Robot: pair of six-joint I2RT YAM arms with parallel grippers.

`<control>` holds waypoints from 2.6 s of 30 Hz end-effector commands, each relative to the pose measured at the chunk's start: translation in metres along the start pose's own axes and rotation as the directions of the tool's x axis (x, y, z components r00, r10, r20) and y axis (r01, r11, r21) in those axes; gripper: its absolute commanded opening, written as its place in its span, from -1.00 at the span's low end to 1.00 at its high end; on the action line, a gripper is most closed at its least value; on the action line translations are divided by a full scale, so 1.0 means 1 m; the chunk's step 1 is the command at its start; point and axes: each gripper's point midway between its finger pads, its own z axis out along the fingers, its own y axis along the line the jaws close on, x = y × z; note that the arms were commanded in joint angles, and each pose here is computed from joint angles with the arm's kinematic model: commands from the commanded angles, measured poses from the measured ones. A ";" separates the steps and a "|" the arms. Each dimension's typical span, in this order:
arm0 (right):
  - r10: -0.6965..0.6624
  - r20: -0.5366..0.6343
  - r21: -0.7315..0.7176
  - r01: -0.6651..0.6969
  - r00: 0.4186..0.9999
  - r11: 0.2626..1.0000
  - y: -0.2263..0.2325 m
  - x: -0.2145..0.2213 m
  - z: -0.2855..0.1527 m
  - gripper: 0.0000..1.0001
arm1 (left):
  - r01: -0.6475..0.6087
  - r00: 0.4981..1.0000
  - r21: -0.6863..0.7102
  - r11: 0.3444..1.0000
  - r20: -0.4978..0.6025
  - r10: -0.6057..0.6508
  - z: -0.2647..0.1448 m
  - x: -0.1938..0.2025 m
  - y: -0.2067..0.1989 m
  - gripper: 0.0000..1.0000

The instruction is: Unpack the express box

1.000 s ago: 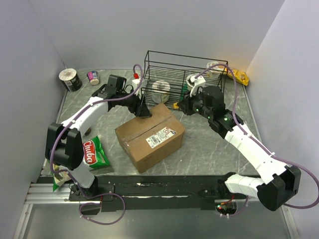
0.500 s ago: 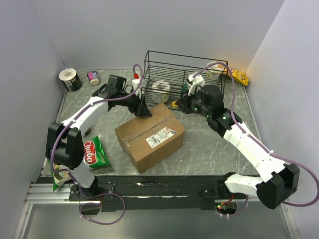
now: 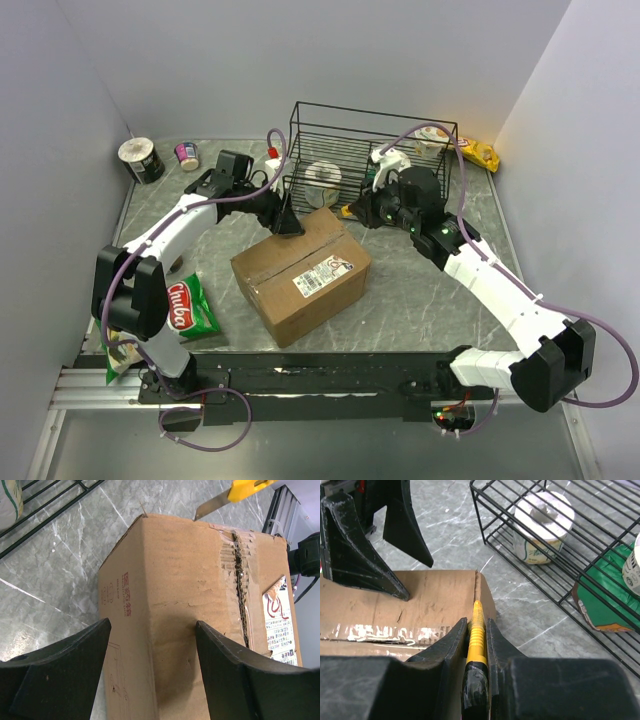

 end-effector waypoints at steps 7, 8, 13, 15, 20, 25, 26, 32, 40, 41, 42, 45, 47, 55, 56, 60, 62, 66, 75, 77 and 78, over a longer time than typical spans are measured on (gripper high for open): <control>-0.038 0.086 -0.019 0.040 0.996 0.999 0.009 -0.034 -0.010 -1.00 | 0.047 0.995 -0.066 0.997 -0.090 -0.053 0.012 0.036 0.019 0.48; -0.039 0.082 -0.019 0.041 0.996 0.999 0.009 -0.034 -0.010 -1.00 | 0.049 0.994 -0.067 0.997 -0.090 -0.055 0.012 0.036 0.019 0.48; -0.045 0.041 -0.022 0.046 0.998 0.999 0.008 -0.023 -0.009 -1.00 | 0.051 0.995 -0.065 0.997 -0.087 -0.057 0.012 0.035 0.020 0.48; -0.054 0.024 -0.018 0.054 0.998 0.998 0.007 -0.020 -0.008 -1.00 | 0.052 0.995 -0.065 0.997 -0.086 -0.057 0.013 0.035 0.020 0.48; -0.086 -0.045 -0.012 0.085 0.995 0.996 0.004 -0.011 -0.012 -1.00 | 0.050 0.995 -0.064 0.997 -0.083 -0.055 0.013 0.032 0.020 0.48; -0.080 -0.075 -0.013 0.079 0.994 0.997 0.005 -0.007 -0.019 -1.00 | 0.056 0.995 -0.071 0.996 -0.078 -0.062 0.014 0.032 0.022 0.48; -0.078 -0.075 -0.011 0.077 0.994 0.997 0.005 -0.008 -0.020 -1.00 | 0.056 0.995 -0.074 0.996 -0.075 -0.062 0.014 0.031 0.023 0.48; -0.071 -0.098 -0.015 0.069 0.993 0.997 0.006 -0.001 -0.026 -1.00 | 0.068 0.995 -0.085 0.994 -0.074 -0.074 0.016 0.031 0.025 0.48; -0.064 -0.127 -0.028 0.061 0.990 0.998 0.009 0.005 -0.032 -1.00 | 0.081 0.993 -0.126 0.989 -0.070 -0.090 0.016 0.032 0.033 0.48; -0.063 -0.131 -0.031 0.059 0.989 0.998 0.010 0.005 -0.033 -1.00 | 0.084 0.993 -0.132 0.988 -0.069 -0.094 0.016 0.032 0.034 0.48; -0.062 -0.131 -0.033 0.058 0.989 0.998 0.011 0.005 -0.033 -1.00 | 0.090 0.992 -0.146 0.985 -0.069 -0.101 0.016 0.033 0.037 0.47; -0.056 -0.146 -0.035 0.052 0.988 0.998 0.011 0.007 -0.035 -1.00 | 0.100 0.991 -0.156 0.983 -0.069 -0.112 0.017 0.035 0.039 0.43; -0.042 -0.165 -0.036 0.037 0.985 0.999 0.012 0.009 -0.037 -1.00 | 0.112 0.990 -0.166 0.980 -0.069 -0.124 0.018 0.037 0.041 0.37; -0.030 -0.195 -0.012 0.028 0.980 1.000 0.009 0.013 -0.045 -1.00 | 0.166 0.981 -0.189 0.968 -0.071 -0.182 0.019 0.045 0.044 0.13; -0.028 -0.200 -0.011 0.027 0.979 1.000 0.010 0.014 -0.046 -1.00 | 0.170 0.980 -0.191 0.967 -0.070 -0.187 0.019 0.045 0.044 0.12; 0.006 -0.222 0.016 -0.002 0.975 1.000 0.008 0.019 -0.053 -1.00 | 0.203 0.974 -0.189 0.961 -0.060 -0.218 0.019 0.047 0.041 -0.08; 0.014 -0.232 0.028 -0.008 0.973 1.000 0.007 0.021 -0.056 -1.00 | 0.211 0.973 -0.189 0.959 -0.055 -0.225 0.019 0.046 0.040 -0.17; 0.024 -0.231 0.036 -0.016 0.973 0.999 0.006 0.024 -0.058 -1.00 | 0.213 0.973 -0.191 0.958 -0.047 -0.226 0.016 0.045 0.038 -0.54; -0.012 -0.197 0.023 0.017 0.980 1.000 0.004 0.014 -0.045 -1.00 | 0.208 0.974 -0.236 0.949 -0.037 -0.222 0.003 0.046 0.041 -0.98; -0.011 -0.200 0.021 0.016 0.980 1.000 0.005 0.015 -0.045 -1.00 | 0.217 0.972 -0.248 0.944 -0.033 -0.232 -0.003 0.049 0.046 -0.98; -0.011 -0.203 0.020 0.015 0.979 1.000 0.005 0.015 -0.045 -1.00 | 0.219 0.972 -0.255 0.942 -0.030 -0.234 -0.006 0.049 0.046 -0.98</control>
